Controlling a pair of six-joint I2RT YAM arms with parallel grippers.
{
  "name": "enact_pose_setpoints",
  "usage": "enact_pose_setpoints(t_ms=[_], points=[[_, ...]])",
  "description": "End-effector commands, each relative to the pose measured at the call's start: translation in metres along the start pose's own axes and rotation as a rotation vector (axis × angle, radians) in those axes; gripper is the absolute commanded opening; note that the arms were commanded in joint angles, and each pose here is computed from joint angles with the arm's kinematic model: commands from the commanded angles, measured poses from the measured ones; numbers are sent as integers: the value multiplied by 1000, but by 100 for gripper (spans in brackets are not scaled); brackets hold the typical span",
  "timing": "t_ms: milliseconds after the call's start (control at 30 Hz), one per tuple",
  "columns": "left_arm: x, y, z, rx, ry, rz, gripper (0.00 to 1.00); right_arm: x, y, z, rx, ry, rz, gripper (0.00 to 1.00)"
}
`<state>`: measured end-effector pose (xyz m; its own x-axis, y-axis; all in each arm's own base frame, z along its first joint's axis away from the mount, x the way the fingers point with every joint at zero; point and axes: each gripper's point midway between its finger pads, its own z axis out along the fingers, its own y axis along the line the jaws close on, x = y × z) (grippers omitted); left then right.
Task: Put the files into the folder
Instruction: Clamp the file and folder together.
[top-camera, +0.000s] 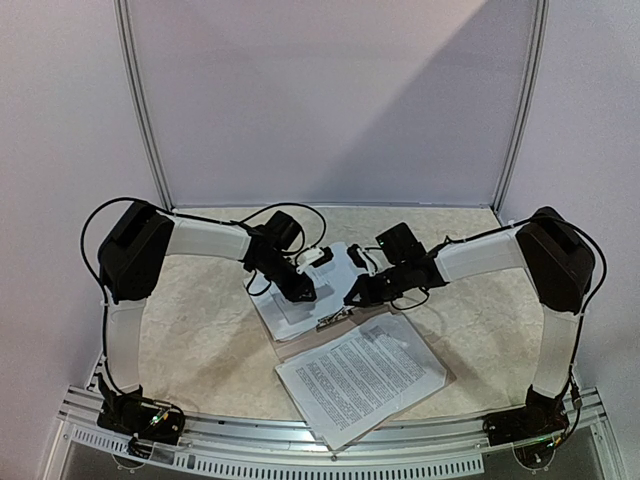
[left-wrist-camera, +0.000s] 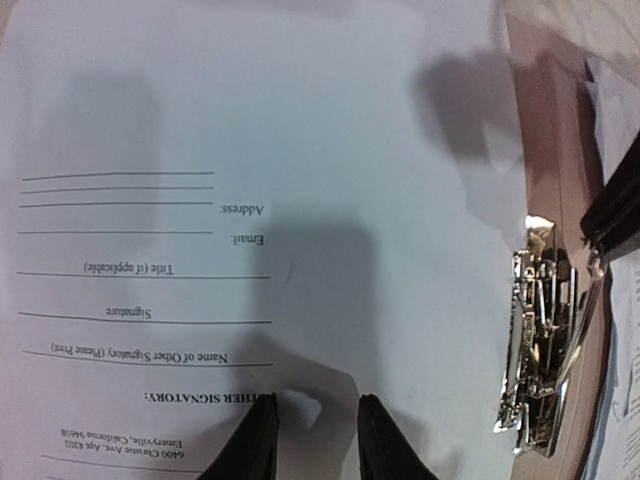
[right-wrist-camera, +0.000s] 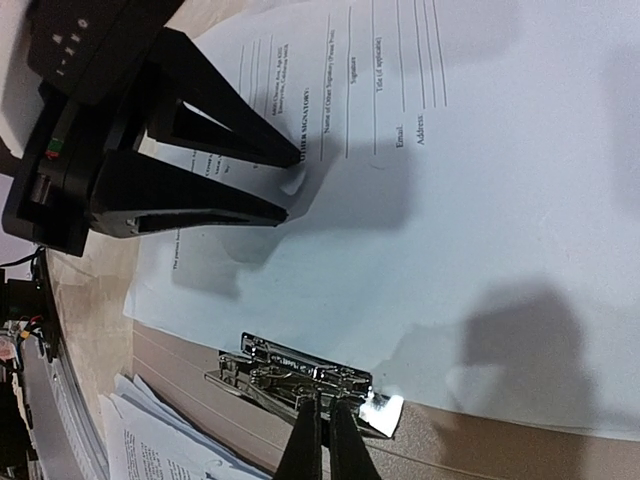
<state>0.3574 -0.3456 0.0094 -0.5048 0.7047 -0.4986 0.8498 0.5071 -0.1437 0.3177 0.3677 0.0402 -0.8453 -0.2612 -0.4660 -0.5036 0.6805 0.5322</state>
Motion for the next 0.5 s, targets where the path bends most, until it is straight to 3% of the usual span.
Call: enact_pose_setpoints(t_ms=[0,467], points=[[66,-19,28,63,219,-43,30,93,-81,21,269,217,89,0],[67,-19,29,64,223,-47,30,136,-103,24,314,266,152,0]])
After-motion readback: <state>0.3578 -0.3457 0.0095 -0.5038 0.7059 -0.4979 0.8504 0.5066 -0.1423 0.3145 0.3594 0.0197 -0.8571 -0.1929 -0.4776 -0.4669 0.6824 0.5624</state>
